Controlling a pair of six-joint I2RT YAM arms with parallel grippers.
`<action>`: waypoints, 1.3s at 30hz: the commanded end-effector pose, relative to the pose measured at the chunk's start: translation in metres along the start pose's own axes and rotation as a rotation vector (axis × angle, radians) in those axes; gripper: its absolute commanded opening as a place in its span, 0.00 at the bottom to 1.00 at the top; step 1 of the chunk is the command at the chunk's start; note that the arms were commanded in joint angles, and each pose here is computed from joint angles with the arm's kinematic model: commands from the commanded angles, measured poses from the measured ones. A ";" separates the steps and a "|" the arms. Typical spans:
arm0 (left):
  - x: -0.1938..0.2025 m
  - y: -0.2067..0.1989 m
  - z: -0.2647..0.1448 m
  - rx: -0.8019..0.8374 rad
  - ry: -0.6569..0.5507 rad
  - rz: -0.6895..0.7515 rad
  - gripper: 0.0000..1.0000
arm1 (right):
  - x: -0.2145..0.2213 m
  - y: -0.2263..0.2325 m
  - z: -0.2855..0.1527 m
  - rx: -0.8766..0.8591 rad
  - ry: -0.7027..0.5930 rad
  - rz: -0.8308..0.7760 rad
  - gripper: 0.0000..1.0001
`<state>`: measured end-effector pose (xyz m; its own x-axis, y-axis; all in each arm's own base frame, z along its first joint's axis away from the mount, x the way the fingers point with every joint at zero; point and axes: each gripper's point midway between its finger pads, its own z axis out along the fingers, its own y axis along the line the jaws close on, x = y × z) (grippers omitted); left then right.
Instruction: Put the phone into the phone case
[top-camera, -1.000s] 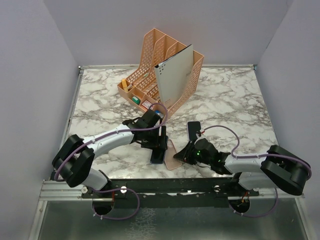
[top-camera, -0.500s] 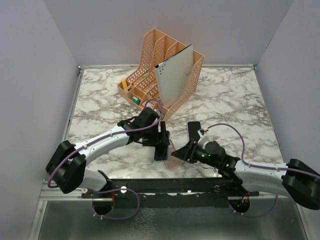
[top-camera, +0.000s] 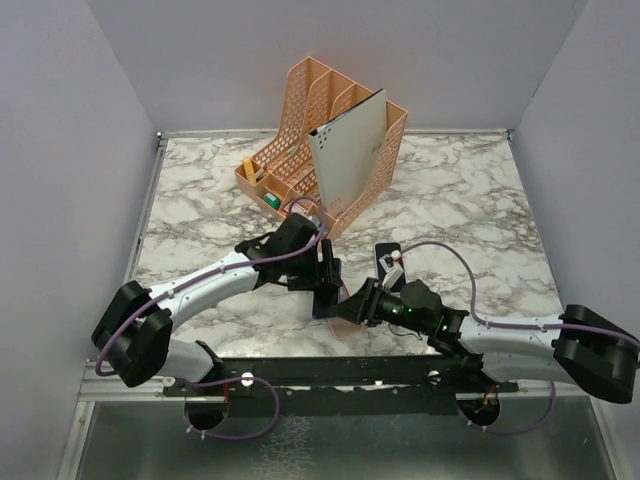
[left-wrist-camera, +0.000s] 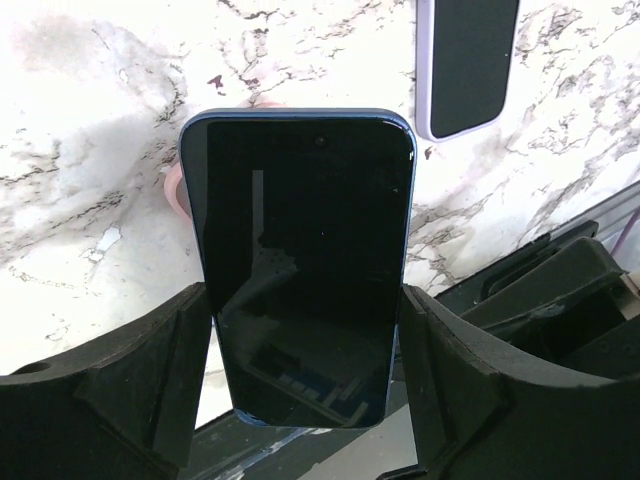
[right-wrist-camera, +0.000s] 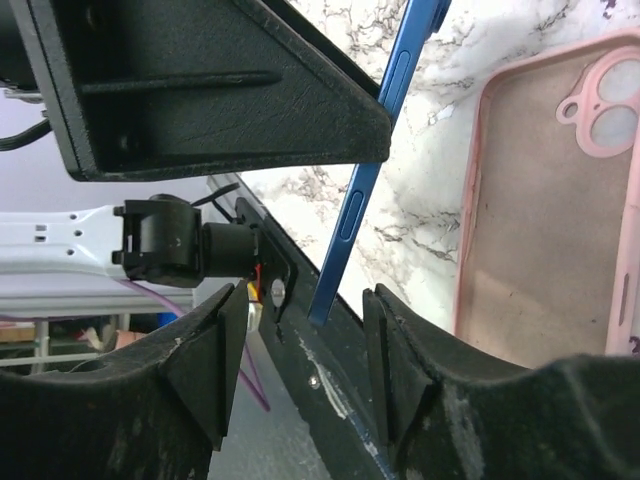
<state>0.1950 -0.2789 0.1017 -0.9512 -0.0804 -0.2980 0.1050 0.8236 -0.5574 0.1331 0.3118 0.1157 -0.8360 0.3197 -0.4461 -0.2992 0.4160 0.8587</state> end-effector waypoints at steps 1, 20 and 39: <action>-0.013 -0.018 -0.009 0.076 -0.060 -0.015 0.16 | -0.007 0.013 0.011 -0.020 -0.012 -0.034 0.51; -0.017 -0.017 -0.016 0.086 -0.106 -0.012 0.55 | -0.013 -0.018 0.012 0.169 -0.037 -0.053 0.00; -0.044 0.007 -0.052 0.078 -0.223 0.055 0.98 | -0.009 -0.017 -0.033 0.266 0.112 -0.284 0.00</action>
<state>0.2146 -0.2602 0.1639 -0.8478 -0.1377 -0.5121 0.2376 0.7647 -0.5990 0.1319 0.2735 0.0919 -0.8169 0.1486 -0.5573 -0.3232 0.6824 0.6557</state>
